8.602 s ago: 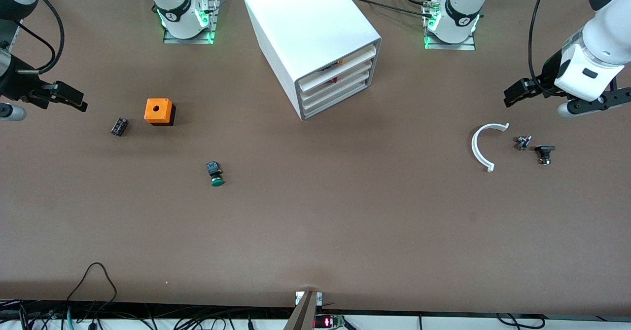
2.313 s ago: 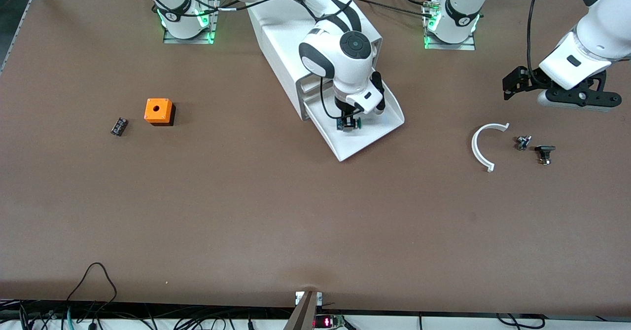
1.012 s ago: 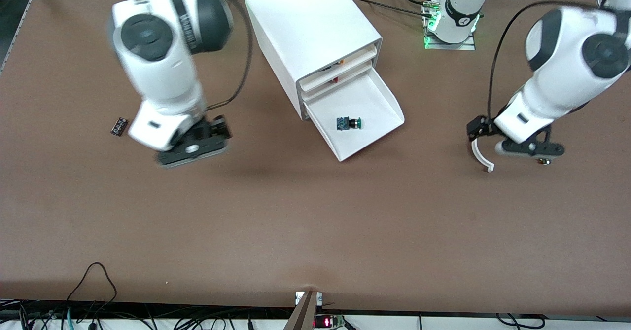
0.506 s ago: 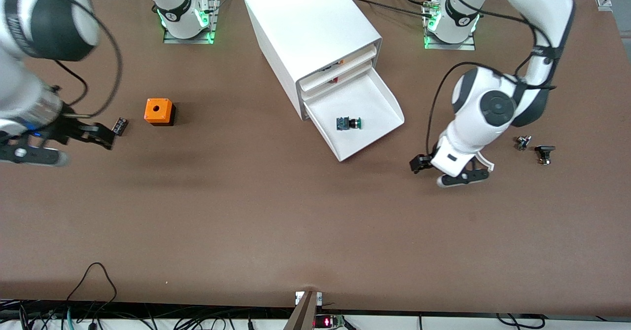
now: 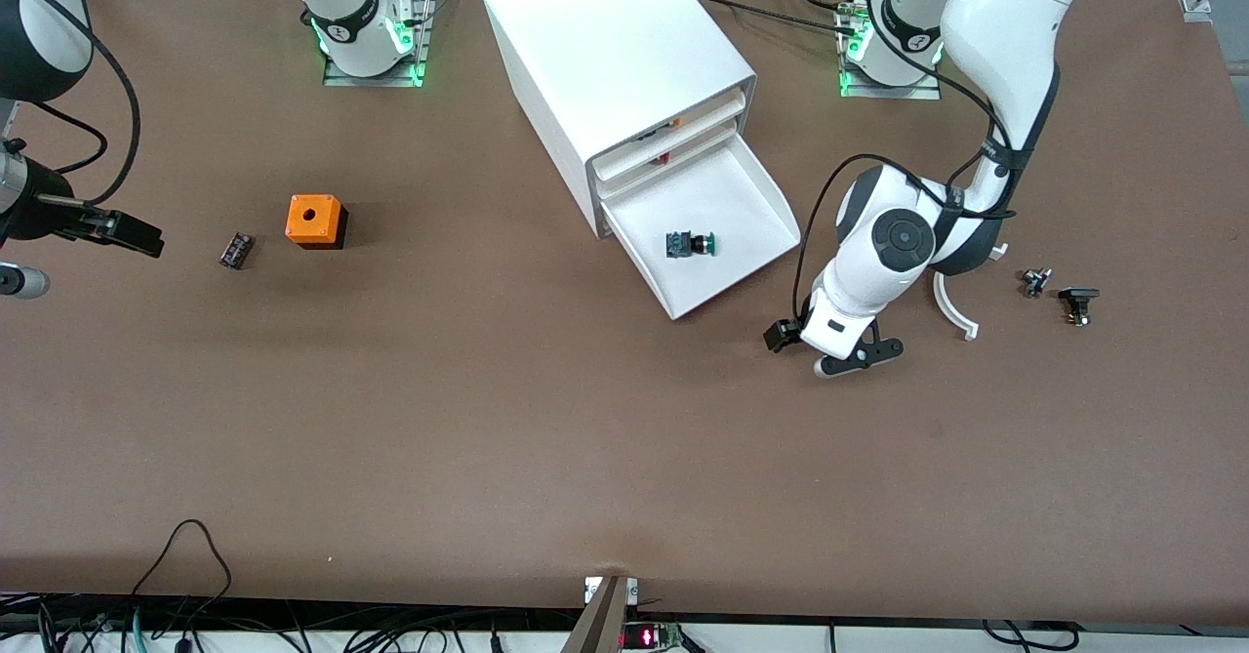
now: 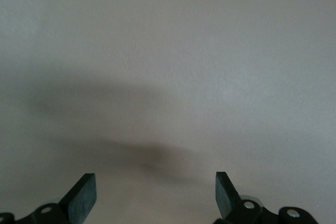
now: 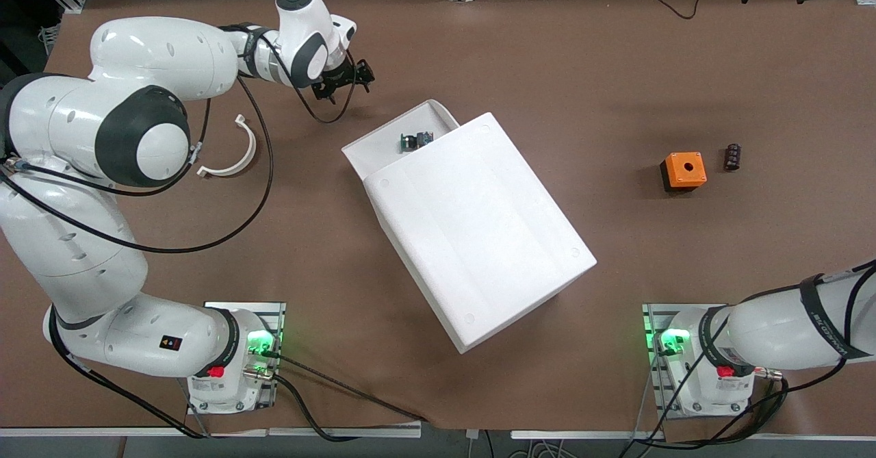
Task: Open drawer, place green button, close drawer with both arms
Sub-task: 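Push the drawer closed into the cabinet with the left gripper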
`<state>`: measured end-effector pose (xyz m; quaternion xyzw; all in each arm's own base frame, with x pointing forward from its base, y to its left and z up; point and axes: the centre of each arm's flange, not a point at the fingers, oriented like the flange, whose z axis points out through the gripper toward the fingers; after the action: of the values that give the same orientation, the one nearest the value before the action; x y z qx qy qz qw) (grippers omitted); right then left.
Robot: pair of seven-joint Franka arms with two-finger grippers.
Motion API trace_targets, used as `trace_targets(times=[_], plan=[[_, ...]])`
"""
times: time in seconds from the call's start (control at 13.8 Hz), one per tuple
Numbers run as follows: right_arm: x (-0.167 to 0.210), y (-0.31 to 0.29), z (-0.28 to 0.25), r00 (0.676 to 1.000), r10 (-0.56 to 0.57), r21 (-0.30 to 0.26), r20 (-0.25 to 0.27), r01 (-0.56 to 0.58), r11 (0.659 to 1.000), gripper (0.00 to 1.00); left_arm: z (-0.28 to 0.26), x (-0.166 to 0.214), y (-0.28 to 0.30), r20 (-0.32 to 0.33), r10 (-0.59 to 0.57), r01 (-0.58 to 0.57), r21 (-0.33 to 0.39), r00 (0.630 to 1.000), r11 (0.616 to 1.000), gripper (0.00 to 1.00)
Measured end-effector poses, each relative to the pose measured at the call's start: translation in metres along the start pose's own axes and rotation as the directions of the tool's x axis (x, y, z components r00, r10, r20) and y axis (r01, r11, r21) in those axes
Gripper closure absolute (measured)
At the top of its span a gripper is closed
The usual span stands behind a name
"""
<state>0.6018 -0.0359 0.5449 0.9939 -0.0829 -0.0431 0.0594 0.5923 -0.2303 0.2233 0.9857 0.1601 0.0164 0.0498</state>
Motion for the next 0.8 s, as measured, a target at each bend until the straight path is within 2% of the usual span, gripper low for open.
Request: trace_targets(times=[0.29, 0.51, 0.8], plan=[[-0.012, 0.026, 0.012, 0.999, -0.015, 0.081, -0.041, 0.018, 0.997, 0.00, 0.008, -0.056, 0.017, 0.046, 0.033, -0.035, 0.030, 0.998, 0.999, 0.00], [-0.022, 0.026, 0.006, 0.997, -0.047, 0.089, -0.068, 0.053, 0.995, 0.00, -0.002, -0.132, 0.049, 0.112, -0.007, 0.006, 0.009, 0.994, 1.000, 0.00], [-0.023, 0.025, 0.005, 0.995, -0.072, 0.088, -0.072, 0.079, 0.993, 0.00, -0.028, -0.219, 0.097, 0.151, -0.051, 0.051, 0.006, 0.987, 0.999, 0.00]])
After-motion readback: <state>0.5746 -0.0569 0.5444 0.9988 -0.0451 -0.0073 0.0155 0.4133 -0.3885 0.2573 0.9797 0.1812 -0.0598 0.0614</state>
